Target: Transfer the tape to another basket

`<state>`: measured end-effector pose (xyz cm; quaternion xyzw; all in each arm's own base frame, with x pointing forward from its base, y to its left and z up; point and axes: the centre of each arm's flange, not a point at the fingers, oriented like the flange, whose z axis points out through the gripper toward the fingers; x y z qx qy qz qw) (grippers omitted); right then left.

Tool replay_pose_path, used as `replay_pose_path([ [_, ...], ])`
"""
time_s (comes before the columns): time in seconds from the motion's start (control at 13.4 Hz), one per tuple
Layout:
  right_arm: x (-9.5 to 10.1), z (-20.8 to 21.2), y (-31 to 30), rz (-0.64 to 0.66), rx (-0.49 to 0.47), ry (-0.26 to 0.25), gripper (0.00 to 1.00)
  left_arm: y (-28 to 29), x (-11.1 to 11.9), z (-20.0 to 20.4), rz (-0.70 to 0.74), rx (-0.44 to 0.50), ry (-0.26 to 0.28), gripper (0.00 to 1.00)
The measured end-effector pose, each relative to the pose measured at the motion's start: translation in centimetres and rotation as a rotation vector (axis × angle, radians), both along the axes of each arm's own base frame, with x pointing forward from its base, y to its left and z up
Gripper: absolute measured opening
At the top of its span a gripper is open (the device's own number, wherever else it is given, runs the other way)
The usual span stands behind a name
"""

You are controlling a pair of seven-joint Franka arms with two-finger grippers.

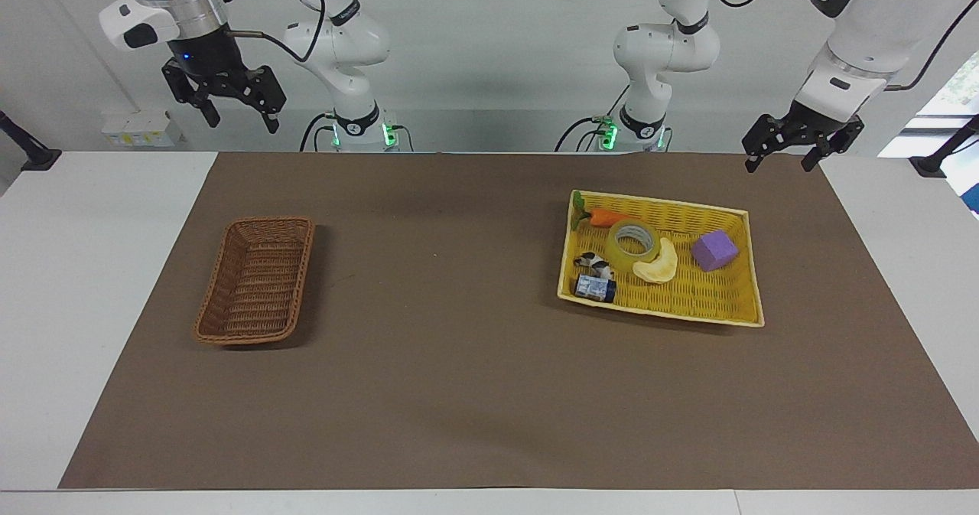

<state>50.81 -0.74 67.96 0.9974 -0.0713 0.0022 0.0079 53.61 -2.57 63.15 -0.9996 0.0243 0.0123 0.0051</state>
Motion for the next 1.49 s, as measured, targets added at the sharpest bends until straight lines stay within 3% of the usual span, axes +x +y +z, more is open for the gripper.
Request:
replay_pose_path([
  [0.52, 0.0, 0.0, 0.0, 0.0, 0.0, 0.0, 1.0, 0.2, -0.6, 0.6, 0.003, -0.002, -0.01, 1.0],
  [0.89, 0.0, 0.0, 0.0, 0.0, 0.0, 0.0, 1.0, 0.3, -1.0, -1.1, 0.018, -0.005, 0.025, 1.0],
  [1.12, 0.0, 0.0, 0.0, 0.0, 0.0, 0.0, 1.0, -0.3, -0.9, -3.2, 0.083, -0.014, 0.039, 1.0],
  [1.27, 0.0, 0.0, 0.0, 0.0, 0.0, 0.0, 1.0, -1.5, -1.0, -5.6, 0.174, -0.015, 0.067, 1.0],
  [1.49, 0.0, 0.0, 0.0, 0.0, 0.0, 0.0, 1.0, -2.9, -1.6, -8.9, 0.33, -0.01, 0.063, 1.0],
])
